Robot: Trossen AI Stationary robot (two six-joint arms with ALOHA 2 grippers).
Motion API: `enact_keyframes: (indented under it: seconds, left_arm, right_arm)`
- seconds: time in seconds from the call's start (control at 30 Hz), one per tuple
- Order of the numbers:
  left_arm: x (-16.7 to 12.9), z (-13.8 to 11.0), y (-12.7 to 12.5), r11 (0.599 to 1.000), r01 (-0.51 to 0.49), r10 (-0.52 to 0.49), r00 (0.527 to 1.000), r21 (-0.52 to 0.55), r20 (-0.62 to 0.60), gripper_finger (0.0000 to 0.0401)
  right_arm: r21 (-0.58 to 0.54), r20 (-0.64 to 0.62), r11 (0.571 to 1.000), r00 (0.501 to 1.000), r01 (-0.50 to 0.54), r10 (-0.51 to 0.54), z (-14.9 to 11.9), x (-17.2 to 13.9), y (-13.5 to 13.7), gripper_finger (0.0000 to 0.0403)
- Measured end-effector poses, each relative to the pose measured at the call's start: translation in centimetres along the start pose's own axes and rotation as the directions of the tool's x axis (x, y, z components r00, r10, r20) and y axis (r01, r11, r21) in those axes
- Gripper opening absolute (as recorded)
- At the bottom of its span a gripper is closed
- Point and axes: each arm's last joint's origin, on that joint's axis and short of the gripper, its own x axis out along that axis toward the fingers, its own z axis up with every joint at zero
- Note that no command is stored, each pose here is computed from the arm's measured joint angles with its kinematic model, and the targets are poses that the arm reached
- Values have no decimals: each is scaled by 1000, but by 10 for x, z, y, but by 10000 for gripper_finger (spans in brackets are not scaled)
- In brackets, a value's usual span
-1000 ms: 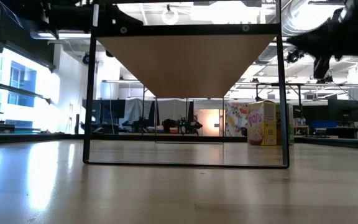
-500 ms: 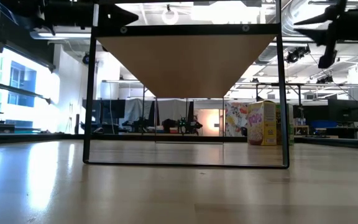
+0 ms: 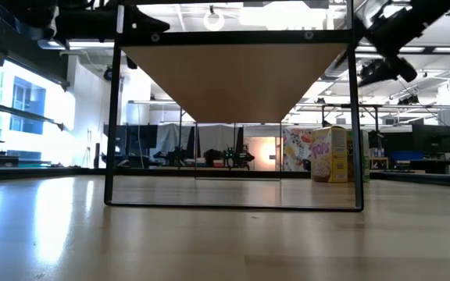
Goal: Stack cereal on shelf
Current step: Put the top green cereal box on the shelf
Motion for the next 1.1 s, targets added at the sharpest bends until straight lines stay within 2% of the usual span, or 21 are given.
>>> enact_keyframes:
  seconds: [0.13, 0.27, 0.4, 0.53, 0.73, 0.9, 1.1]
  left_arm:
    - [-2, 3, 4, 1000, 17, -17, 1000, 0, -18, 0]
    - [-4, 6, 7, 999, 34, -35, 999, -14, -36, 0]
    - [-5, 7, 8, 998, 59, -61, 996, -29, -61, 0]
    - [-6, 8, 9, 998, 58, -60, 996, -36, -61, 0]
    - [-6, 8, 9, 998, 58, -60, 996, -36, -61, 0]
    - [-6, 8, 9, 998, 56, -58, 997, -36, -59, 0]
    - [-6, 8, 9, 998, 55, -57, 997, -36, -58, 0]
  right_arm:
    - [-90, -139, 983, 976, 159, -170, 24, 29, -2, 341]
    - [-172, -265, 960, 928, 222, -262, 49, 53, -10, 342]
    - [-286, -306, 917, 880, 278, -363, 70, 66, -16, 342]
    - [-402, -375, 882, 835, 244, -402, 80, 77, -19, 342]
    - [-517, -491, 844, 760, 139, -426, 70, 100, -26, 342]
    - [-575, -499, 806, 722, 138, -479, 66, 113, -32, 342]
    - [-605, -532, 788, 678, 114, -507, 60, 130, -38, 342]
